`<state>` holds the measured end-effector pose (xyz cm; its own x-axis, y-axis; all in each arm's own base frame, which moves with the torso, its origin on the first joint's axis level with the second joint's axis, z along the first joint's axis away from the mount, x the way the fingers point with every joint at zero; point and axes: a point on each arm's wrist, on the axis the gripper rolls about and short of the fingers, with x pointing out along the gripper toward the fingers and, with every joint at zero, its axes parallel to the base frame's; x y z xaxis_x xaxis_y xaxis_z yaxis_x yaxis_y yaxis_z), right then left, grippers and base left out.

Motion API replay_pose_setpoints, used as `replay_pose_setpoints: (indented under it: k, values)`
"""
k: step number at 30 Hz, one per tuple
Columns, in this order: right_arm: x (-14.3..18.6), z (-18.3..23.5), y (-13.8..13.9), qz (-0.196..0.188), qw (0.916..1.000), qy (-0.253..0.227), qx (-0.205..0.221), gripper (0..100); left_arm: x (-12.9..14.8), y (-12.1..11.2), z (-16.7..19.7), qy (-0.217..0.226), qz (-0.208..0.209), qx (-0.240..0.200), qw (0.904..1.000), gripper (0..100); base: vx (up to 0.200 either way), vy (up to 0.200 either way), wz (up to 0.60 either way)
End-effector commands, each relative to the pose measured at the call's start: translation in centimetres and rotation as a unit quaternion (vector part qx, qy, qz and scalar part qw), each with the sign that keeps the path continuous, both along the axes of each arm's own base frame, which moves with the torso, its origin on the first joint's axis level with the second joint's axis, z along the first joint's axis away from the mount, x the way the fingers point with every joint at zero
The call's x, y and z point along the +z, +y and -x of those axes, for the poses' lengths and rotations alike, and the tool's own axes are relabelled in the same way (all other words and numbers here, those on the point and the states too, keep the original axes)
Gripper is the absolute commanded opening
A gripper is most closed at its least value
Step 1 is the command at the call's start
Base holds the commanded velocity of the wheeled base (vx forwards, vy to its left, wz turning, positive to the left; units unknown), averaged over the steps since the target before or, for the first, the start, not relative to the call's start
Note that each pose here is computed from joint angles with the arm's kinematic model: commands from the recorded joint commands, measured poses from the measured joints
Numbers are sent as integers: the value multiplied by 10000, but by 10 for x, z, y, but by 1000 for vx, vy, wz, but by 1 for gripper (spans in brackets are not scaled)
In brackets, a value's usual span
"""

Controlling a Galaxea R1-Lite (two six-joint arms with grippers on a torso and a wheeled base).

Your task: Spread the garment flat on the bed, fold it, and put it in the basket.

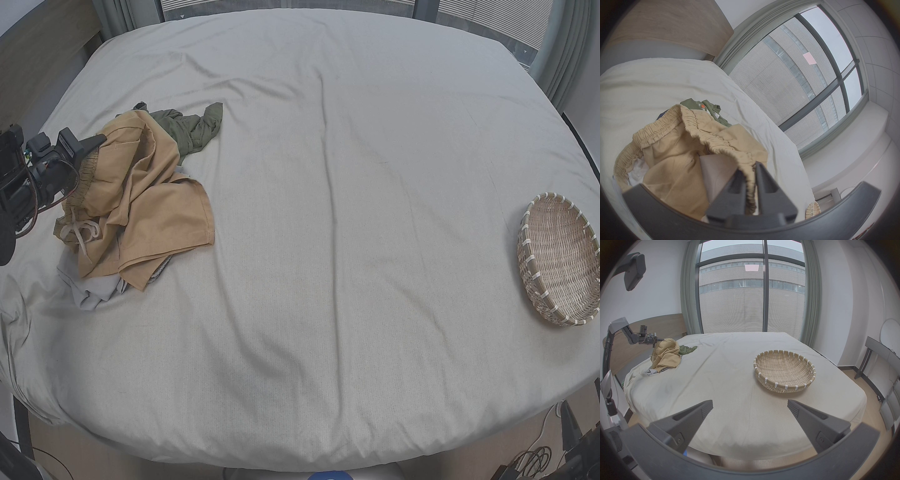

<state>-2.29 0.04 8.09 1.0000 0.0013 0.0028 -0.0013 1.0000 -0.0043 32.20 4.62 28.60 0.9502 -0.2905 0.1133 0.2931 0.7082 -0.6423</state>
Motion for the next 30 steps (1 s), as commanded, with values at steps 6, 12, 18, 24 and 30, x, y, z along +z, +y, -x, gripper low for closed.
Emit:
replay_pose_setpoints:
  k: [6,12,18,24,30]
  values:
    - [-5,-1,0,1,10000,68,1,100,17,-7,15,-293,-40,-61,9995,0,0,0,0]
    - [-5,-1,0,1,10000,68,1,100,79,-39,81,-1119,-140,-500,9924,0,0,0,0]
    - [-5,-1,0,1,10000,68,9,100,100,-46,114,-1452,-312,-611,9870,0,0,0,0]
    - [-5,-1,0,1,10000,68,9,100,114,-60,133,-1785,-390,-927,9788,0,0,0,0]
    - [-5,-1,0,1,10000,68,9,100,132,-79,156,-2198,-380,-1694,9600,0,0,0,0]
